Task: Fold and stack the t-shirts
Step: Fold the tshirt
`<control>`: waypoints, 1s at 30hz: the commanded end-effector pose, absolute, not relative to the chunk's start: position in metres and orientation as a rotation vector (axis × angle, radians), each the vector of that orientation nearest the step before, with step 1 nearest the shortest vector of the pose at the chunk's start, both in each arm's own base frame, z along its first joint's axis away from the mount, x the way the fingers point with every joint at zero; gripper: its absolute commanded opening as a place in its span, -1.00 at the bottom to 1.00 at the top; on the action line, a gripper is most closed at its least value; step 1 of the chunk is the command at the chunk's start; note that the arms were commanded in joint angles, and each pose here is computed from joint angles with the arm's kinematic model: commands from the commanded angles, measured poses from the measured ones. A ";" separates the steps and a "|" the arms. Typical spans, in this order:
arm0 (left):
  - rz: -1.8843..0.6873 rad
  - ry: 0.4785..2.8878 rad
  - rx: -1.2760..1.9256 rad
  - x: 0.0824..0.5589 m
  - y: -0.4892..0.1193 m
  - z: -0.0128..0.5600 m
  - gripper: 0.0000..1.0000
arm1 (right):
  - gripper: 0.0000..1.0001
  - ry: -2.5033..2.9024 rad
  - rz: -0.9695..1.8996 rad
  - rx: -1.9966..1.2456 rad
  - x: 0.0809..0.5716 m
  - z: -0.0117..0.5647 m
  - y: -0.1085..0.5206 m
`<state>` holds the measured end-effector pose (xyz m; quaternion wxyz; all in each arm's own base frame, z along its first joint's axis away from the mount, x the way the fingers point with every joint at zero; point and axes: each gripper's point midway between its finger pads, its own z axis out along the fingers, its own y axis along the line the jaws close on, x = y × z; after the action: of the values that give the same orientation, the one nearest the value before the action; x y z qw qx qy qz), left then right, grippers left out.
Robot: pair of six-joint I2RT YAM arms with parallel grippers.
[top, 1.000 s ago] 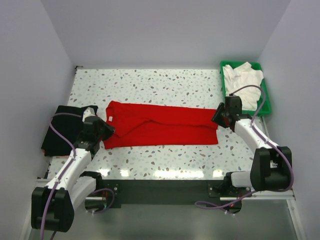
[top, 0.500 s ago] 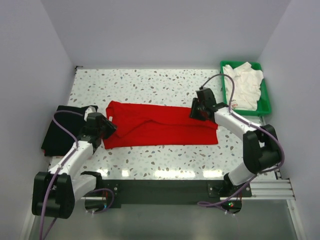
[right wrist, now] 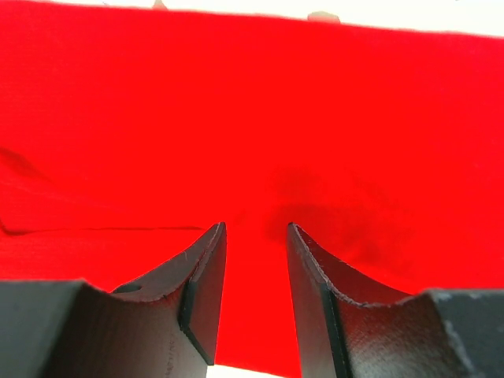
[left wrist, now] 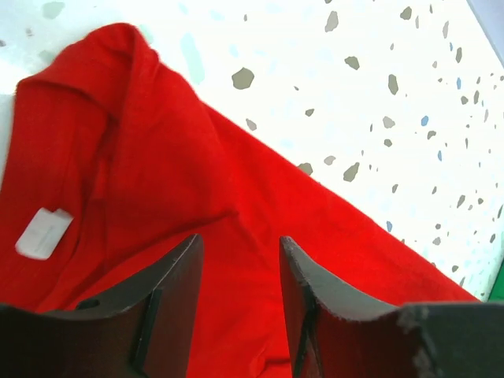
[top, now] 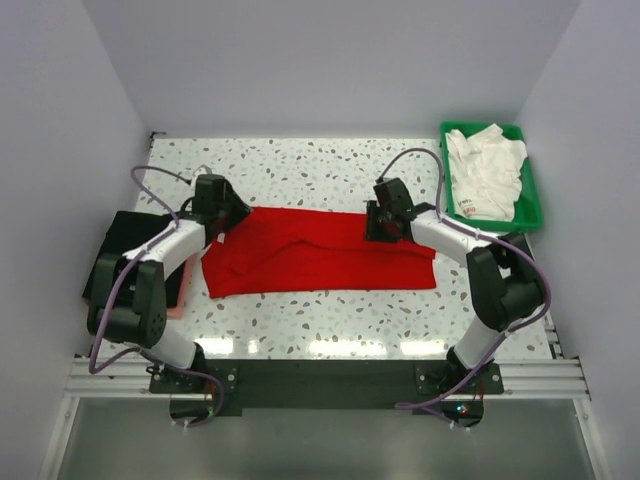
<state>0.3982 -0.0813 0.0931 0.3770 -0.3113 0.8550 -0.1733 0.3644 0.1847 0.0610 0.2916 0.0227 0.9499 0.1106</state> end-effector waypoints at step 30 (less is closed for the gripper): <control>-0.193 2.328 -0.871 0.419 -0.100 0.056 -0.43 | -0.21 2.506 0.306 0.027 0.359 0.063 0.181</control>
<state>0.4094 -0.0974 0.0445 0.3042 -0.3189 0.8945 -0.0749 0.3521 0.1794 0.0463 0.2742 0.0161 0.9560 0.1032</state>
